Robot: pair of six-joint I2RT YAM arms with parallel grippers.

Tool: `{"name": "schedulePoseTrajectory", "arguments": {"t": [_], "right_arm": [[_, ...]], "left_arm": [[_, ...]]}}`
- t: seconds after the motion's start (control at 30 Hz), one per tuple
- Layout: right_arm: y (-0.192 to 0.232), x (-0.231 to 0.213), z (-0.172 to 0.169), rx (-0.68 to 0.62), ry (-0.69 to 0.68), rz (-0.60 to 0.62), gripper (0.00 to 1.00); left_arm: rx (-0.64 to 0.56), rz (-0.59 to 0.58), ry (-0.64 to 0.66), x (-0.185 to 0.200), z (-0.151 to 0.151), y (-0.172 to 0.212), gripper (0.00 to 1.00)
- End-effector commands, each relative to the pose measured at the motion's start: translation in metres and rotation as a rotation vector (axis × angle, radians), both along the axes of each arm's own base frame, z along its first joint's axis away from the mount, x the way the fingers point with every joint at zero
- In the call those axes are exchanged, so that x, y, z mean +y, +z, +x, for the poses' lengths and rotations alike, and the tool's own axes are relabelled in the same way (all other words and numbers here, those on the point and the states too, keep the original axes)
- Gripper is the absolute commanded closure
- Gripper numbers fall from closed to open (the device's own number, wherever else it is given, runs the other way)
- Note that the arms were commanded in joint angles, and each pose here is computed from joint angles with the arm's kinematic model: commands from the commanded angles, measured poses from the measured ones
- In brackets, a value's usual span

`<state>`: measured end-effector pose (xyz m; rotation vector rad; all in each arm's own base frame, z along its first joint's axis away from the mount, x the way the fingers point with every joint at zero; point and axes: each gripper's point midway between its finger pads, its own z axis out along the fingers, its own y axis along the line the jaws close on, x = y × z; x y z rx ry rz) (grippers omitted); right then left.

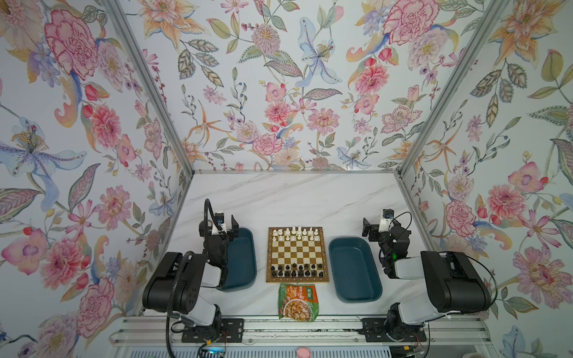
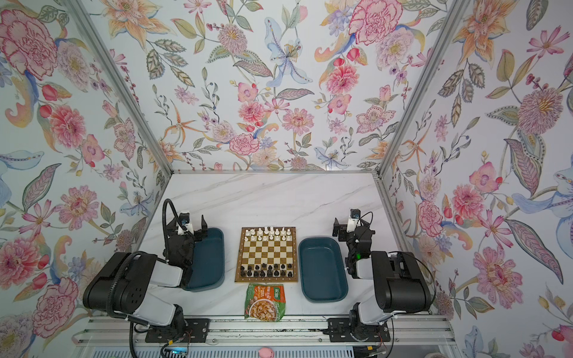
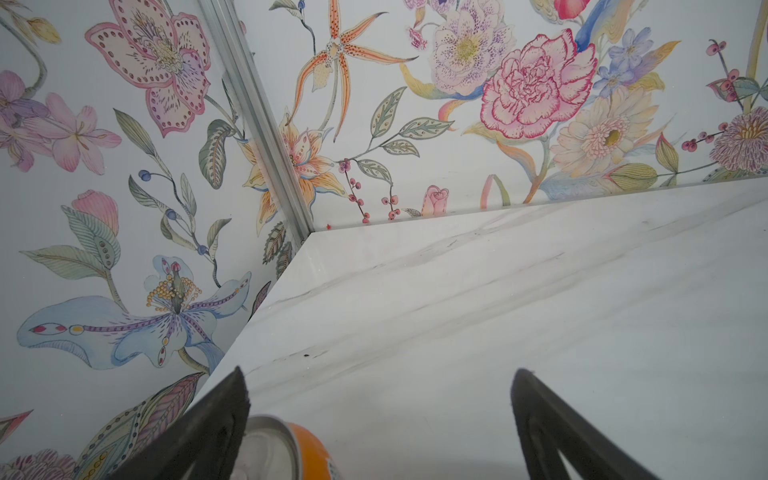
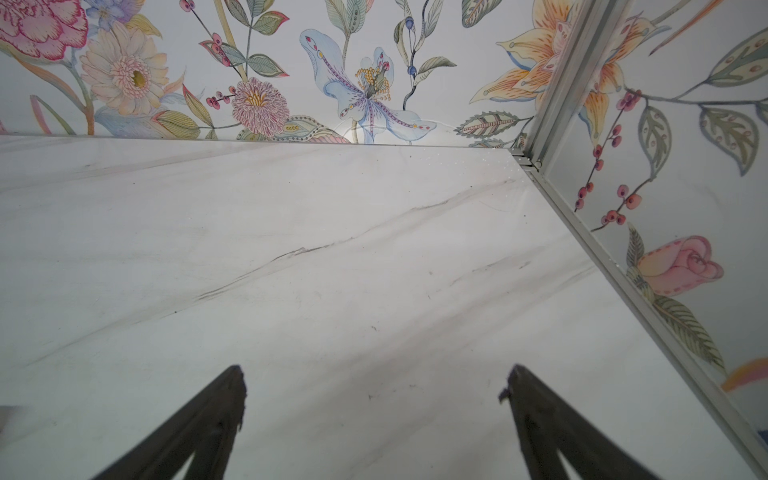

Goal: Set up the chess pieces on the board

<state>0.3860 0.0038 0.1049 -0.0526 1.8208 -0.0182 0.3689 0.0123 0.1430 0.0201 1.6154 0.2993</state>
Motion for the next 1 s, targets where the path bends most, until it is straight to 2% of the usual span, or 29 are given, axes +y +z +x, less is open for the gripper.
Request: {"name": "schedulePoseTrajectory", "arguments": {"t": [0.0, 0.97], "right_arm": [[0.0003, -0.0002, 0.0009, -0.008, -0.007, 0.009, 0.01], [0.0008, -0.0009, 0.0013, -0.009, -0.003, 0.015, 0.01]], "left_arm": [[-0.028, 0.013, 0.015, 0.0009, -0.0015, 0.0058, 0.01], [-0.028, 0.013, 0.016, 0.0014, -0.0015, 0.0059, 0.01]]}}
